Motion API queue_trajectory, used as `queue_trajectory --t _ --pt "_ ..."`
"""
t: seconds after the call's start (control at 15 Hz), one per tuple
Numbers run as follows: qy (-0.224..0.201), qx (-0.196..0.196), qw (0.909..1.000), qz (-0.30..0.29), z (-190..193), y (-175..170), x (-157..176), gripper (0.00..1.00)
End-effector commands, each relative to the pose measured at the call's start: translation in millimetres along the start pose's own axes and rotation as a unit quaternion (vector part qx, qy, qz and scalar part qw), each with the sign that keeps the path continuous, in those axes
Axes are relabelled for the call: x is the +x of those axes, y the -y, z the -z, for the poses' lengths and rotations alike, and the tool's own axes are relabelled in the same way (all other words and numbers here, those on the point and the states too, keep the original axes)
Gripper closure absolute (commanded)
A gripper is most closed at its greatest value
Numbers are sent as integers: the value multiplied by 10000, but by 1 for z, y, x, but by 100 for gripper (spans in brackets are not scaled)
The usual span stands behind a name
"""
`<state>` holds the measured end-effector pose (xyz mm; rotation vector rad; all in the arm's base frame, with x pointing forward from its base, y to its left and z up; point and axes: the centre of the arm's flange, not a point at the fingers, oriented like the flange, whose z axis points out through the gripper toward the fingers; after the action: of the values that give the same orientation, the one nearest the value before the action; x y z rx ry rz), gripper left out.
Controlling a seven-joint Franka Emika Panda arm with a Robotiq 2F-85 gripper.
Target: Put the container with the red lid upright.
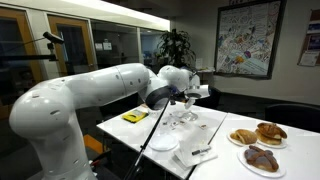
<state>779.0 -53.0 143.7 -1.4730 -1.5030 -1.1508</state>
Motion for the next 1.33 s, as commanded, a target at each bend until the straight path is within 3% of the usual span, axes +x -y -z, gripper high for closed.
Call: queue_trajectory --t 0.0,0.67,1.27 --pt "-1 1 10000 -2 0 0 0 71" --pt "-775 809 9933 296 40 30 -44 71" --pt "-892 1460 9852 111 16 37 -55 71"
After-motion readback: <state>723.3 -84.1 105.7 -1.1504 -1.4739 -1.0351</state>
